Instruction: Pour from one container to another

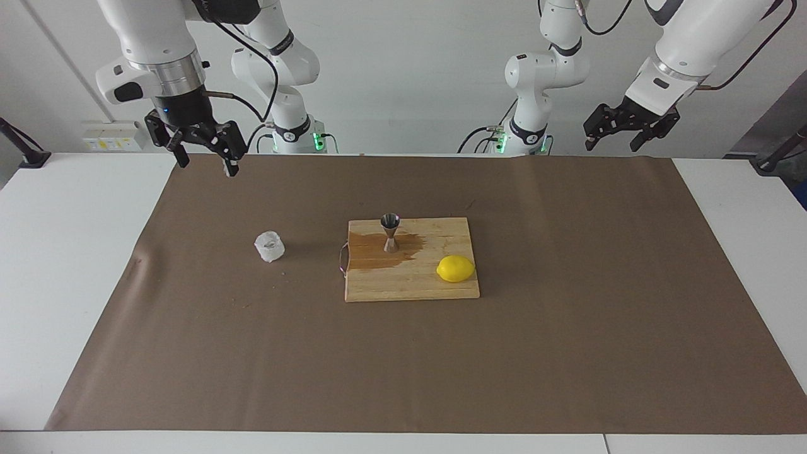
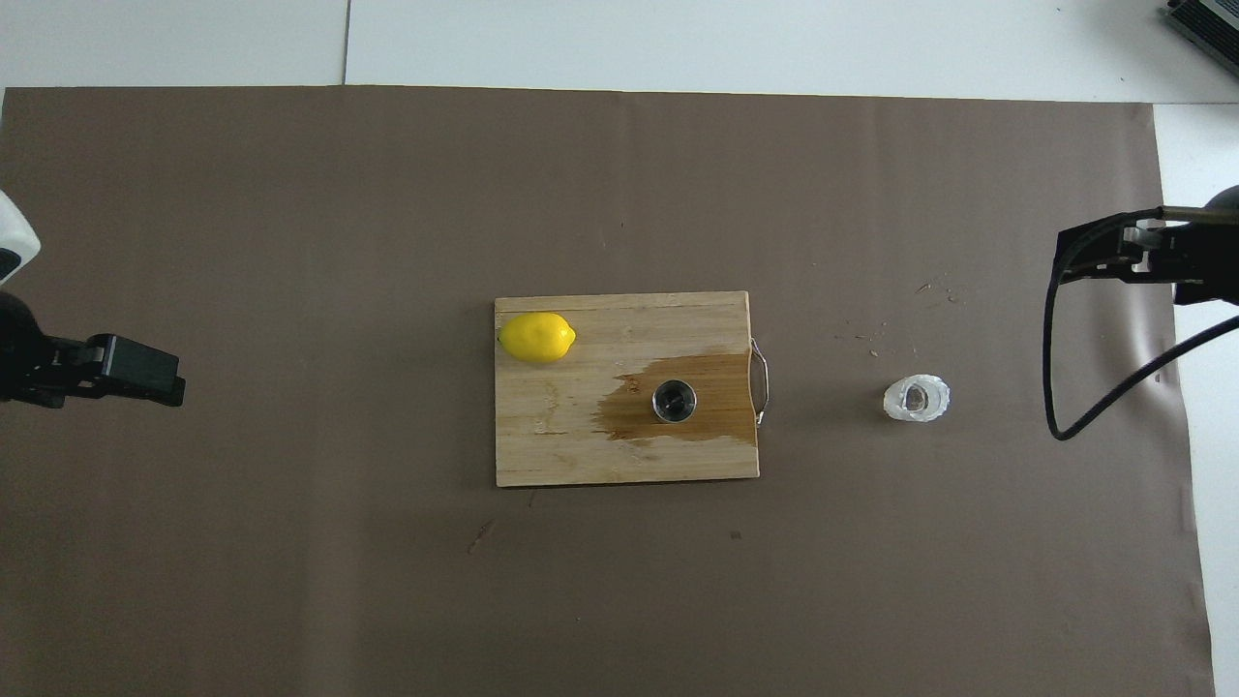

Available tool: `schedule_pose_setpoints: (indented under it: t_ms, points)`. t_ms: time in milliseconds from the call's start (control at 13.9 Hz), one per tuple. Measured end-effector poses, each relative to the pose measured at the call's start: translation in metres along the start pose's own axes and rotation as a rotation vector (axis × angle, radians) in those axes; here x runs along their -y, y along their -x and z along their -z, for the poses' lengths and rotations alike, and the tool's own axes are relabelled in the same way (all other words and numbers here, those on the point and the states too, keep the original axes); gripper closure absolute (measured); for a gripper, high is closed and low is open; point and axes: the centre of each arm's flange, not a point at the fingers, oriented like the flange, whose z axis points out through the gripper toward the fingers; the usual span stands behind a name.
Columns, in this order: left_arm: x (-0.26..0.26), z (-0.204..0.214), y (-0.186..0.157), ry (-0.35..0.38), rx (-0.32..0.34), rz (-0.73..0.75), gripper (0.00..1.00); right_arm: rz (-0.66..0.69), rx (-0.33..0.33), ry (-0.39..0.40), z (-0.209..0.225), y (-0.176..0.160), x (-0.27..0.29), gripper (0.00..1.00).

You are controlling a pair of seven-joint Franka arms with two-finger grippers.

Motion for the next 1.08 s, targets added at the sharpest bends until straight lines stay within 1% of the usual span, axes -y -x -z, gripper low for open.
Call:
schedule_pose_setpoints:
  t_ms: [288, 505, 1082]
  points:
    - [0.0, 0.0, 0.0, 0.0, 0.0, 0.0, 0.0, 0.002, 0.003, 0.002, 0.002, 0.002, -0.001, 0.0]
    - [0.0, 0.0, 0.0, 0.0, 0.0, 0.0, 0.0, 0.042, 0.03, 0.009, -0.001, 0.003, -0.008, 0.0]
    - [0.0, 0.0, 0.0, 0.0, 0.0, 0.0, 0.0, 0.049, 0.06, 0.015, -0.006, 0.006, -0.009, 0.0]
